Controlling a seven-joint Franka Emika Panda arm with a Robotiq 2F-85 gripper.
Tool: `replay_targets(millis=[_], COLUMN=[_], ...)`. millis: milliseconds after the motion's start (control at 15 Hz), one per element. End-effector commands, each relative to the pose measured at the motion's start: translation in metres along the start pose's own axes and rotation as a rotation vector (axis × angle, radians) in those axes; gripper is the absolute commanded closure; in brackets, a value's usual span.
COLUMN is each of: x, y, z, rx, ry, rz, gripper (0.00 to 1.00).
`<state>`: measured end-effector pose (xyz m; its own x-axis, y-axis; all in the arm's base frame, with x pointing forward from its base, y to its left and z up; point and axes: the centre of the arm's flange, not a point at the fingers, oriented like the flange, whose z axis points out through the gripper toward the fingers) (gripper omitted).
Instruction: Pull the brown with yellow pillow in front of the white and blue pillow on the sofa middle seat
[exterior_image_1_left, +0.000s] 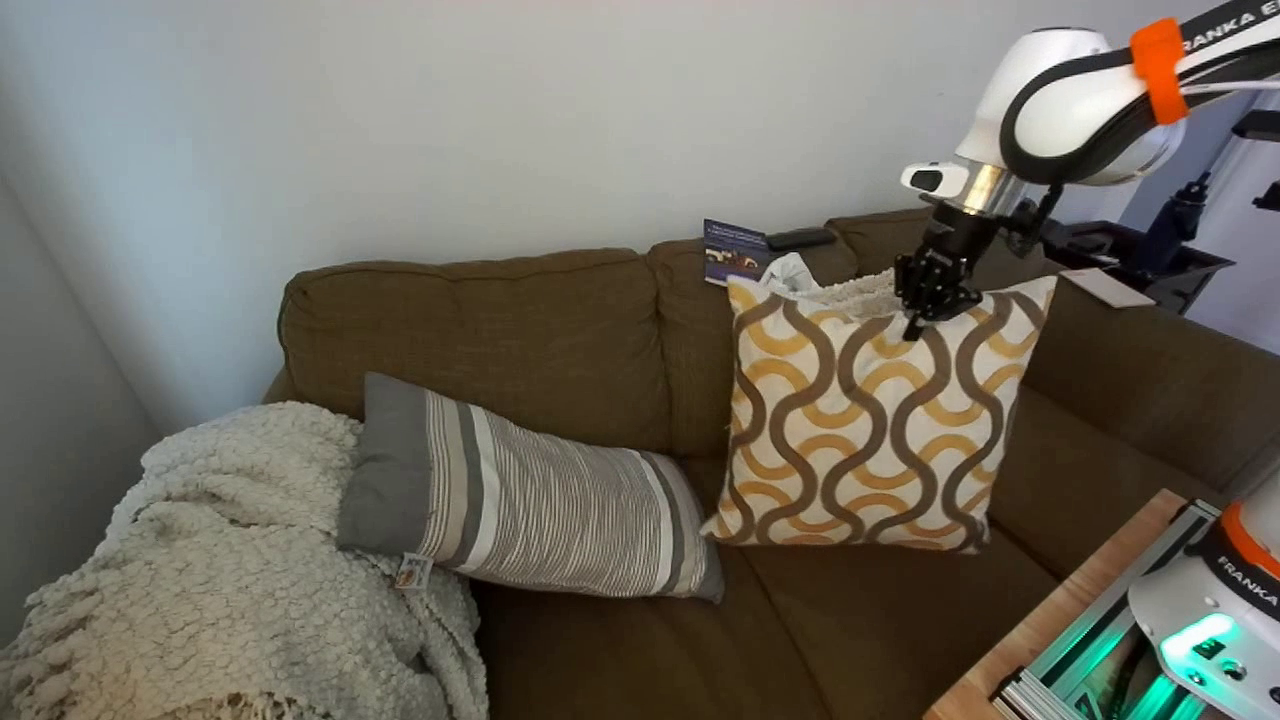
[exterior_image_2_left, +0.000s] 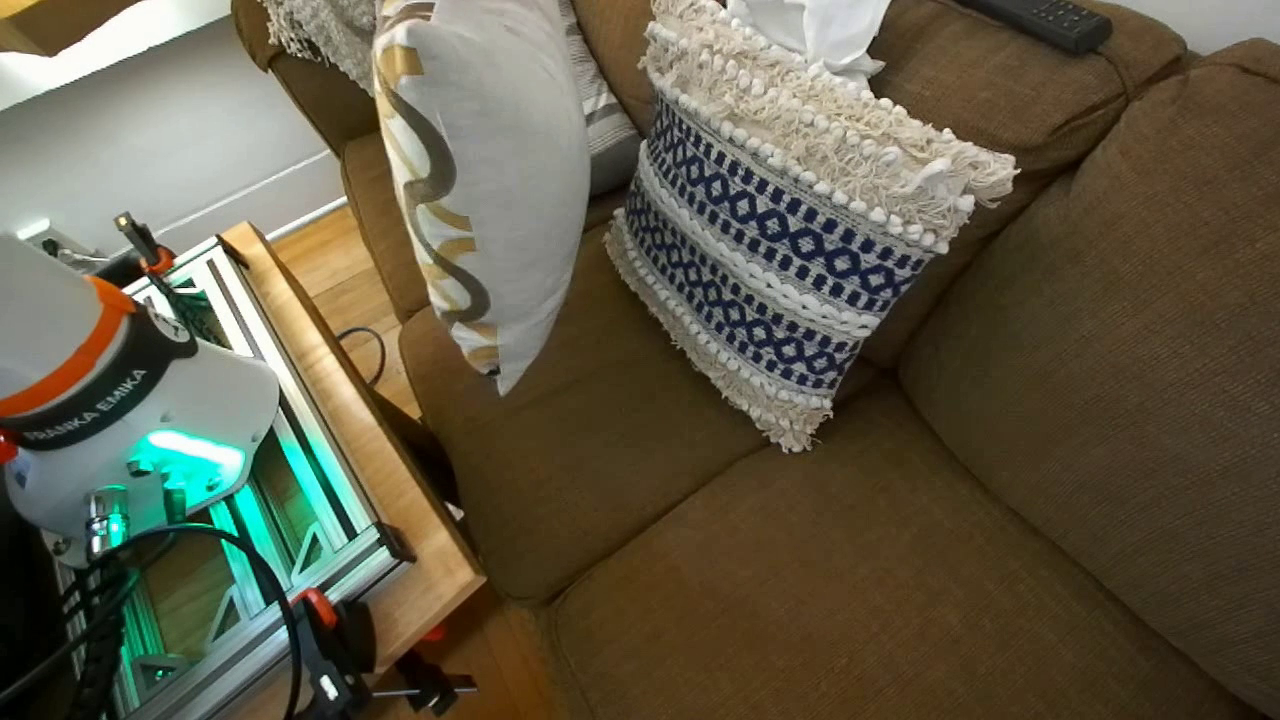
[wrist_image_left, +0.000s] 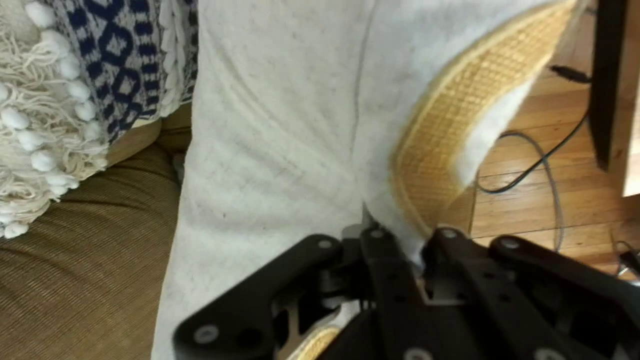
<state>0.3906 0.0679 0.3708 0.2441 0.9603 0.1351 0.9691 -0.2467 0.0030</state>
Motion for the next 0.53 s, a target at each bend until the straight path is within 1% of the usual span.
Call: replay_targets(millis=[0,67,200,267,333,400,467], x=[-0.019,-0.027,-0.042,-0.026,-0.034,-0.04,-0.042], y=[-0.031,-0.032,-0.031,-0.026,-0.028,-0.03,-0.032], z=[-0.082,-0.099,-0.142,-0.097,-0.12,-0.135,-0.141], rx=[0.064,0.073,0.055,0.07,0.056,0.042,0.033], ry=[-0.048,-0.036,0.038,-0.002,0.024,0.041,0.05], rz=[-0.082,-0.111,-0.111,-0.085,-0.09,-0.092,-0.092], gripper=[0.97,0.97,0.97,0.87,0.87,0.87,0.87])
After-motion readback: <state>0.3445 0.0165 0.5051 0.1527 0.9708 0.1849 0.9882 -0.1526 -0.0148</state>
